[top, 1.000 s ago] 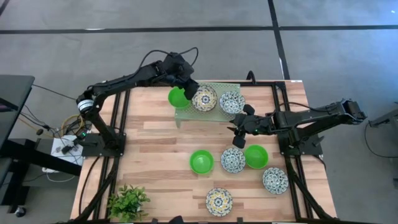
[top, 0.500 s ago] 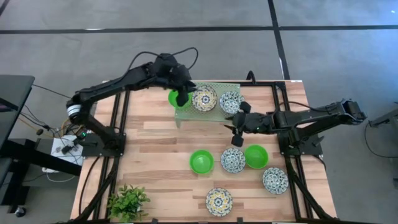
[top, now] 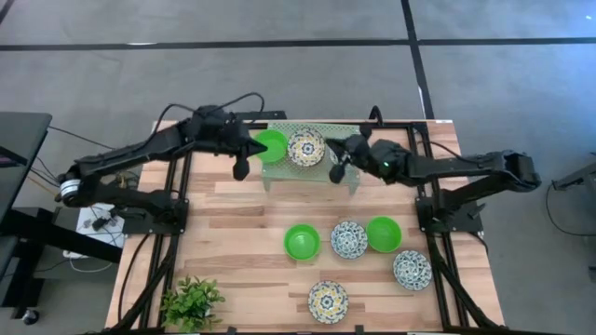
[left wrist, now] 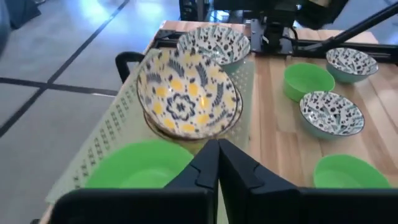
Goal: Pick & Place Mini bowls
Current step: Stack the left yellow bowl on the yellow bowl on the shelf
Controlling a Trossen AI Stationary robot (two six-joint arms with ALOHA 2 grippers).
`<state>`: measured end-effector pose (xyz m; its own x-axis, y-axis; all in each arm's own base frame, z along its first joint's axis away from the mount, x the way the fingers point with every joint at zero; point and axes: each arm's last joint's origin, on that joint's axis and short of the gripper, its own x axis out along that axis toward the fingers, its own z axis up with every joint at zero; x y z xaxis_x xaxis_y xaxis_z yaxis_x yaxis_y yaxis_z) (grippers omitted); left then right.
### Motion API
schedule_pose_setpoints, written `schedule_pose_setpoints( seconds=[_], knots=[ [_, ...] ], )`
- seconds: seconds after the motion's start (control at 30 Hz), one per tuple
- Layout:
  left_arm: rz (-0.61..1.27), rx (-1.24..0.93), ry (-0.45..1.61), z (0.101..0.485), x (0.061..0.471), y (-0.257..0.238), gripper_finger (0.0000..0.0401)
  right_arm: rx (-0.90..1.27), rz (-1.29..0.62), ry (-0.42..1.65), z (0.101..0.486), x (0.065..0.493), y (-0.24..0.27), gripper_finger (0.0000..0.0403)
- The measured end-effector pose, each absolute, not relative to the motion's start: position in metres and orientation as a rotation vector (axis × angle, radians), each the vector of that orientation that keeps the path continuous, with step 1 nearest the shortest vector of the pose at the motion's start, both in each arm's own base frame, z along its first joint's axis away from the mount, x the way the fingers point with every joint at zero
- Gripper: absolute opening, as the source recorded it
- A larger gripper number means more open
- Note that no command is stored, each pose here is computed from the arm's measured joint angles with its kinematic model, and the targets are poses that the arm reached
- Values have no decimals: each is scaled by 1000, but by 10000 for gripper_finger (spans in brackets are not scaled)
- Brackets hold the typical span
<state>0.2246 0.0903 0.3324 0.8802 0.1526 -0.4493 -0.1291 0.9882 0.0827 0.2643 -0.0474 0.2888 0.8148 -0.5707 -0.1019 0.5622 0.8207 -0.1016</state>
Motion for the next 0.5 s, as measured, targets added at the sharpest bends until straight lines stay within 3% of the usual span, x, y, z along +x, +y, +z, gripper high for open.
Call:
schedule_pose_setpoints(
  seconds=[0.17, 0.5],
  knots=[
    [239, 16, 433, 306, 212, 87, 6, -55, -600, 175, 282, 285, -75, 2],
    [649, -35, 420, 291, 178, 86, 7, 54, -684, 347, 286, 308, -109, 1]
  ],
)
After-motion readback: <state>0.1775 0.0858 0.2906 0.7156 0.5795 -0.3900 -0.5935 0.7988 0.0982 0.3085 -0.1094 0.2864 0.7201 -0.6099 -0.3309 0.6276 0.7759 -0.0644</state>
